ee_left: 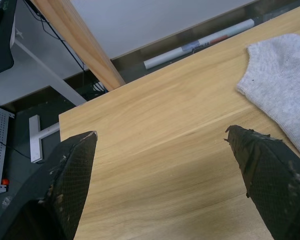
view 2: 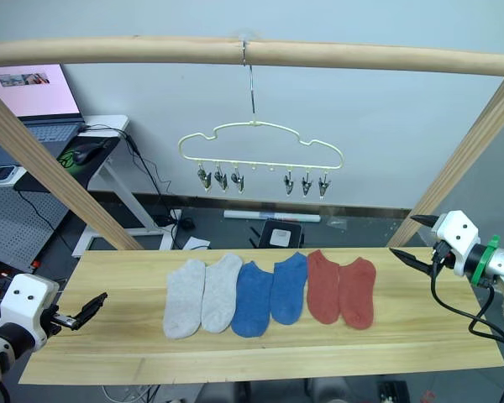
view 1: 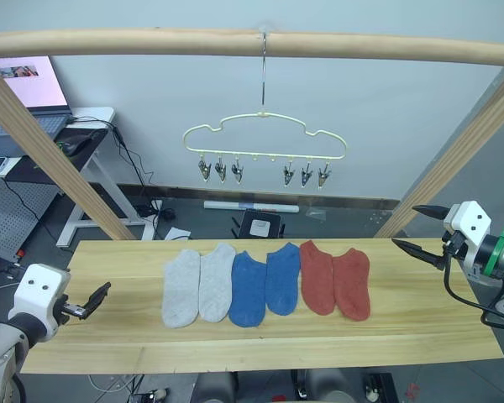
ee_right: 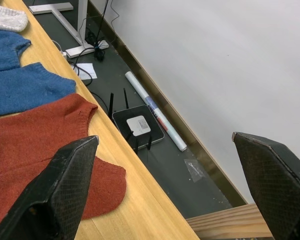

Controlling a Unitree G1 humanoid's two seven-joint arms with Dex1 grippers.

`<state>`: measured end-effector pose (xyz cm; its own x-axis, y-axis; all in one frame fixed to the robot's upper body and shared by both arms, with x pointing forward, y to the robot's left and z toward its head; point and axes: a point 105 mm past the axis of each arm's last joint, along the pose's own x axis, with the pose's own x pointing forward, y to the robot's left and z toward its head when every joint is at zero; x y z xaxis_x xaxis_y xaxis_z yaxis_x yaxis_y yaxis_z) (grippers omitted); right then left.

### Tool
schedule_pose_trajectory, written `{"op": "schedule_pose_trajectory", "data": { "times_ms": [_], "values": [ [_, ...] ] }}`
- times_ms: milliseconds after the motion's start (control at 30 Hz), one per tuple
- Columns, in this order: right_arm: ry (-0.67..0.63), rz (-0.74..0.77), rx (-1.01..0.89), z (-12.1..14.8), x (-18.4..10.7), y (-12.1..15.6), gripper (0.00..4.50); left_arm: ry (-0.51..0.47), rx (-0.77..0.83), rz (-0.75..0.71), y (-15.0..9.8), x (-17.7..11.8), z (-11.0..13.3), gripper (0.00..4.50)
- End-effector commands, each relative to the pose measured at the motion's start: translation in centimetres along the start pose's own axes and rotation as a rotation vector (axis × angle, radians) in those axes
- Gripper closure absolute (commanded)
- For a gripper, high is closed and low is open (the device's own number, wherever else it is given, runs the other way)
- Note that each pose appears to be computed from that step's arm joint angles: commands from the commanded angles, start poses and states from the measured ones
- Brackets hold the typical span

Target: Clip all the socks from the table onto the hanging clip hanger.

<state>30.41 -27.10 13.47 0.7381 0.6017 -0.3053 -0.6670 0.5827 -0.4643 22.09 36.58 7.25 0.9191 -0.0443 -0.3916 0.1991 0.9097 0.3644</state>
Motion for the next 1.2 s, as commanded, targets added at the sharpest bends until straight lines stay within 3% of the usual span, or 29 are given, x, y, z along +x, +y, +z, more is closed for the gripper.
{"op": "schedule_pose_trajectory", "data": {
  "times_ms": [33, 267, 833, 967, 1200],
  "values": [
    [-0.025, -0.005, -0.029, 1.0, -0.1, -0.2, 0.0, -0.03, 0.01, -0.006, 0.0, 0.0, 0.7, 0.06],
    [-0.036, 0.007, -0.029, 1.1, 0.4, 0.2, 0.0, -0.083, 0.005, -0.102, -1.6, -0.2, 1.6, 0.06],
    [-0.045, 0.006, -0.04, 1.3, 0.7, 0.2, 0.0, -0.166, -0.038, -0.148, -1.6, -0.3, 3.4, 0.06],
    [-0.052, 0.017, -0.045, 1.5, 0.7, 0.6, 0.0, -0.192, -0.013, -0.101, -1.3, 0.4, 4.1, 0.06],
    [-0.128, 0.075, -0.031, 4.3, 1.4, 2.6, 0.0, -0.292, -0.079, -0.077, -3.2, 2.1, 6.5, 0.06]
  ]
}}
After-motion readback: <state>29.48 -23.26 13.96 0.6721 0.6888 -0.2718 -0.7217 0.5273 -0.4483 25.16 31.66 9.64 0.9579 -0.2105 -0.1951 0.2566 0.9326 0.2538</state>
